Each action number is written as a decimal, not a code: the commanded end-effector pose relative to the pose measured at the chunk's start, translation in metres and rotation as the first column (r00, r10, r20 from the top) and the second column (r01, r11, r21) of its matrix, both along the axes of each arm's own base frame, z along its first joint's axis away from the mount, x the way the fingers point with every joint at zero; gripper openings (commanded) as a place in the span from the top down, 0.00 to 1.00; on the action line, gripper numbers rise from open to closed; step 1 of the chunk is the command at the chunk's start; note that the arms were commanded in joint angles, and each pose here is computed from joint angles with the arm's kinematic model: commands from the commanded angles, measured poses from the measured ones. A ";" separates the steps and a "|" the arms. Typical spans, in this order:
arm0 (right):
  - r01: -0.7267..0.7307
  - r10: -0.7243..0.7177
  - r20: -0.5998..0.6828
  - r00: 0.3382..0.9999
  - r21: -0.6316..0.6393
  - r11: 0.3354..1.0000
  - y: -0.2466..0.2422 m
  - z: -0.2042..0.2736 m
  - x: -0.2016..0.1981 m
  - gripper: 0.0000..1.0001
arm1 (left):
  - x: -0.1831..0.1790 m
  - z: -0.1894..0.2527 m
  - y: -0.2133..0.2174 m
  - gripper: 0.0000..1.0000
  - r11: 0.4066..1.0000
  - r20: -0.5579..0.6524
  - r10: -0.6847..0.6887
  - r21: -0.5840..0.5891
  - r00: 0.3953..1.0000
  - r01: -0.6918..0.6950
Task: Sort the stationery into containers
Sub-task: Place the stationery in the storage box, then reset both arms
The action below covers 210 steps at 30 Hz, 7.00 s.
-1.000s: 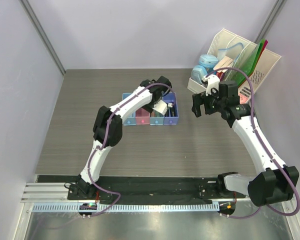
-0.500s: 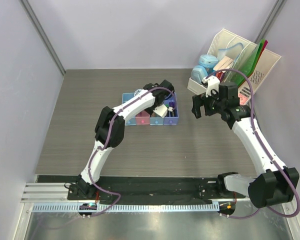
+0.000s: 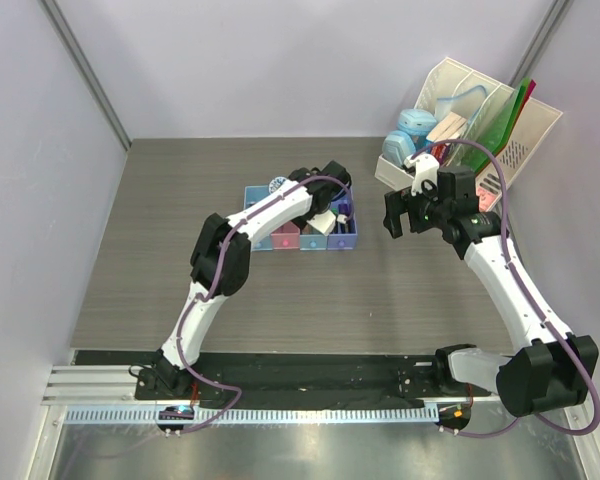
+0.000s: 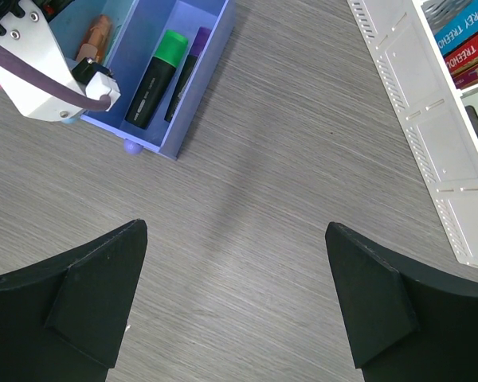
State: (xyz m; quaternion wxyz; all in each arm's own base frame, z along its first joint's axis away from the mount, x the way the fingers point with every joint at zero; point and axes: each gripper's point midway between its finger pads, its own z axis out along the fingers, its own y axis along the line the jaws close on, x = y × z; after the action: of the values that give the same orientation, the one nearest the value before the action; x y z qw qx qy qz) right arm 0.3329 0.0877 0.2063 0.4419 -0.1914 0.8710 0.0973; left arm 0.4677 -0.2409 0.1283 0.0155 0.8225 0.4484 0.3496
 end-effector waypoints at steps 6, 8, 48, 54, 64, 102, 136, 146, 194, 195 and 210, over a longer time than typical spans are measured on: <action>-0.027 0.026 0.086 0.996 0.013 1.000 0.005 0.022 0.001 0.00 | -0.028 0.006 0.011 1.00 0.996 -0.129 -0.027 0.083 0.991 0.038; -0.025 0.024 0.086 0.996 0.013 1.000 0.004 0.022 0.002 0.00 | -0.030 0.007 0.009 1.00 0.999 -0.135 -0.010 0.036 0.991 0.015; -0.025 0.023 0.092 0.995 0.026 0.999 0.006 0.027 0.002 0.00 | -0.030 -0.012 0.009 0.16 0.998 -0.166 0.006 -0.068 0.986 -0.017; -0.027 0.024 0.091 0.996 0.026 0.999 0.006 0.027 0.002 0.00 | -0.017 -0.004 0.001 0.00 0.990 -0.109 0.016 -0.140 0.994 -0.032; -0.029 0.027 0.089 0.996 0.028 0.999 0.007 0.027 0.003 0.00 | -0.010 0.048 -0.041 0.00 0.804 -0.069 0.142 -0.574 0.988 -0.155; -0.073 0.069 0.083 0.994 0.052 0.996 0.015 0.007 0.004 0.00 | -0.079 0.104 0.131 0.00 -0.582 -0.450 0.632 -0.813 0.631 0.004; 0.043 -0.063 0.155 0.986 0.132 0.990 0.009 0.027 0.009 0.00 | -0.084 0.063 0.130 0.00 -0.600 -0.488 0.606 -0.799 0.628 -0.042; 0.047 -0.069 0.165 0.984 0.135 0.990 0.008 0.030 0.009 0.00 | -0.085 0.059 0.132 0.00 -0.593 -0.482 0.612 -0.804 0.628 -0.039; 0.046 -0.070 0.158 0.985 0.152 0.987 0.010 0.029 0.008 0.00 | -0.088 0.055 0.131 0.00 -0.581 -0.469 0.607 -0.813 0.642 -0.045; 0.044 -0.069 0.159 0.985 0.153 0.987 0.010 0.030 0.008 0.00 | -0.088 0.055 0.131 0.00 -0.581 -0.470 0.606 -0.813 0.642 -0.047; 0.036 -0.060 0.160 0.985 0.153 0.988 0.011 0.029 0.006 0.00 | -0.088 0.051 0.130 0.00 -0.576 -0.471 0.603 -0.815 0.644 -0.057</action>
State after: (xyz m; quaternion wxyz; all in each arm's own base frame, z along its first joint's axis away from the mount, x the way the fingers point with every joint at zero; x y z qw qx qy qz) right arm 0.3378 0.0957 0.2170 0.4947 -0.1391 0.8477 0.1316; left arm 0.3738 -0.1109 0.1657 0.5808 0.1078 0.8046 -0.0604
